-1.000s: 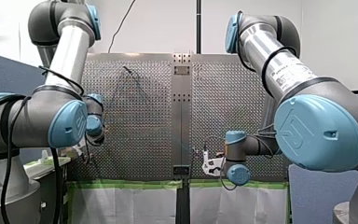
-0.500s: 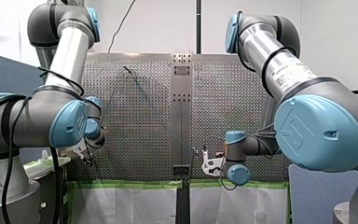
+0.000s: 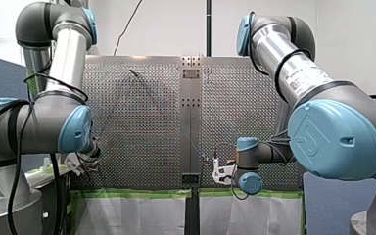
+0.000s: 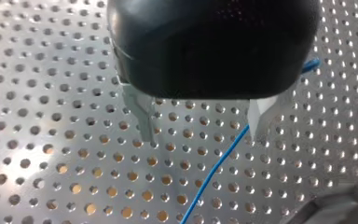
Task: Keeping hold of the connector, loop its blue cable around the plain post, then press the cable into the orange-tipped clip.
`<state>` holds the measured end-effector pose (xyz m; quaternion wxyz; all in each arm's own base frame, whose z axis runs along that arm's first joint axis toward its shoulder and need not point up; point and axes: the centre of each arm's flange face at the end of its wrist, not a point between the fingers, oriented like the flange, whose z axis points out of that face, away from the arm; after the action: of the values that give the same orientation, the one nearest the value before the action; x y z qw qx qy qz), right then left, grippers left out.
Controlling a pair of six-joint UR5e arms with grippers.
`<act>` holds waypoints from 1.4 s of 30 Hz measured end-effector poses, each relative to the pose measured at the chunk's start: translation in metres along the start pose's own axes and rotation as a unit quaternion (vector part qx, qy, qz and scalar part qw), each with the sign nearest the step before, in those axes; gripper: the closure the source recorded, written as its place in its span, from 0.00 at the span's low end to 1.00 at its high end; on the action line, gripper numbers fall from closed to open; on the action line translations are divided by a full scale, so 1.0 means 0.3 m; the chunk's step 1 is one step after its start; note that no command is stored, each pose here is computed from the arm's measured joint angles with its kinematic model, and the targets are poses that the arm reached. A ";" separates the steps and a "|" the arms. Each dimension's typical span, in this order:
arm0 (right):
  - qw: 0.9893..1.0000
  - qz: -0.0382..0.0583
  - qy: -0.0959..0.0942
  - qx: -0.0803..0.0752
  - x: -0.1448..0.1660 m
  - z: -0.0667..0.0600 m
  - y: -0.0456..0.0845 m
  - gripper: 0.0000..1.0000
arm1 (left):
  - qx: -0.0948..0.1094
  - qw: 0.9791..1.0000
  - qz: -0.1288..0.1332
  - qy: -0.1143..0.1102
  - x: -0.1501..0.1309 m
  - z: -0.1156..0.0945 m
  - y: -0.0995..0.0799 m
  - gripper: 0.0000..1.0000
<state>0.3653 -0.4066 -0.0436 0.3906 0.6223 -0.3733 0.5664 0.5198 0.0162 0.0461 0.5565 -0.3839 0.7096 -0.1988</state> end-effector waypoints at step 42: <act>1.000 0.002 0.001 0.002 0.001 0.004 0.001 1.00 | 0.103 0.982 -0.077 -0.136 -0.228 -0.066 -0.203 0.02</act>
<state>0.3657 -0.4078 -0.0433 0.3891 0.6217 -0.3730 0.5683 0.5265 0.0277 0.1389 0.6679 -0.4009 0.5710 -0.2589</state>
